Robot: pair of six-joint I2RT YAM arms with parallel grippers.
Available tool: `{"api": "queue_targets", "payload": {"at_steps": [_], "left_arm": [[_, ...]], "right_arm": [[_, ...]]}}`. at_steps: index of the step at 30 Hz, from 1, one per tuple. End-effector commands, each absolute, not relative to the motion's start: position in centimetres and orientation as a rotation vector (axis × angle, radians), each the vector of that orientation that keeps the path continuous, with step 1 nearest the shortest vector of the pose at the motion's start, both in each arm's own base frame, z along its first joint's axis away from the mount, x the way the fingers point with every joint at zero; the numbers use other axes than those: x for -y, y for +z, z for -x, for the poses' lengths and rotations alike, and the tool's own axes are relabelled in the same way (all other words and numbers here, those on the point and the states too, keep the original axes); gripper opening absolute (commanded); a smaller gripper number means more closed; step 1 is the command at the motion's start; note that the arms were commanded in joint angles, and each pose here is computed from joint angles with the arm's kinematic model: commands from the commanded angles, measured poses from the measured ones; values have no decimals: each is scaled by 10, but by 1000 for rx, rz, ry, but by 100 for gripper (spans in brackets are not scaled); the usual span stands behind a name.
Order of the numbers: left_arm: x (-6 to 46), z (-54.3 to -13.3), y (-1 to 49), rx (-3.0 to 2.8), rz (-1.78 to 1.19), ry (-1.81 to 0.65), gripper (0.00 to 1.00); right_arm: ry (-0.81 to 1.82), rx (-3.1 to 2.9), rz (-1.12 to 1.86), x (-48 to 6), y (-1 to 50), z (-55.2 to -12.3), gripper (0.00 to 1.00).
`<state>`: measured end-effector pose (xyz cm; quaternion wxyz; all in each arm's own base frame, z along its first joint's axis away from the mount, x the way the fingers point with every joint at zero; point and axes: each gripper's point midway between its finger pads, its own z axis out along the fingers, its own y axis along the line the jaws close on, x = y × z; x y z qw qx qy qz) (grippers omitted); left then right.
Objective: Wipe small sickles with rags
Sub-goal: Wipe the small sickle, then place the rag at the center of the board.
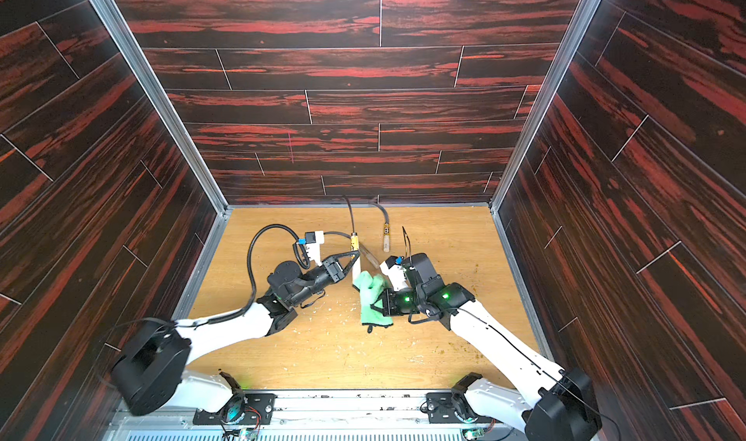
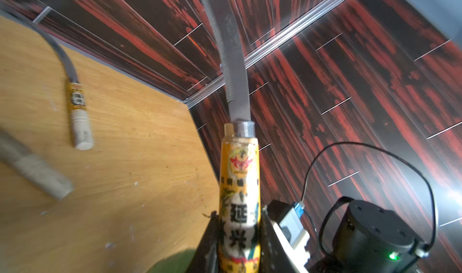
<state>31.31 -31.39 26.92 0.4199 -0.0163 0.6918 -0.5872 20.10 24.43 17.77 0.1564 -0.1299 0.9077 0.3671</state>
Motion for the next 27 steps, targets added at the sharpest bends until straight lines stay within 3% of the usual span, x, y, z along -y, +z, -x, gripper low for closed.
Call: {"api": "queue_targets", "payload": {"at_steps": [1, 14, 19, 27], "left_arm": [[301, -303, 251, -1864, -27, -1312, 0], [276, -269, 206, -2043, -71, -1206, 0], [271, -262, 199, -2050, -70, -1209, 0], [268, -262, 199, -2044, -73, -1196, 0]], "right_arm": [[863, -2630, 367, -225, 181, -206, 0], [536, -2866, 372, -214, 115, -231, 1], [489, -2916, 384, -217, 95, -237, 7], [477, -2961, 403, -221, 76, -239, 27]]}}
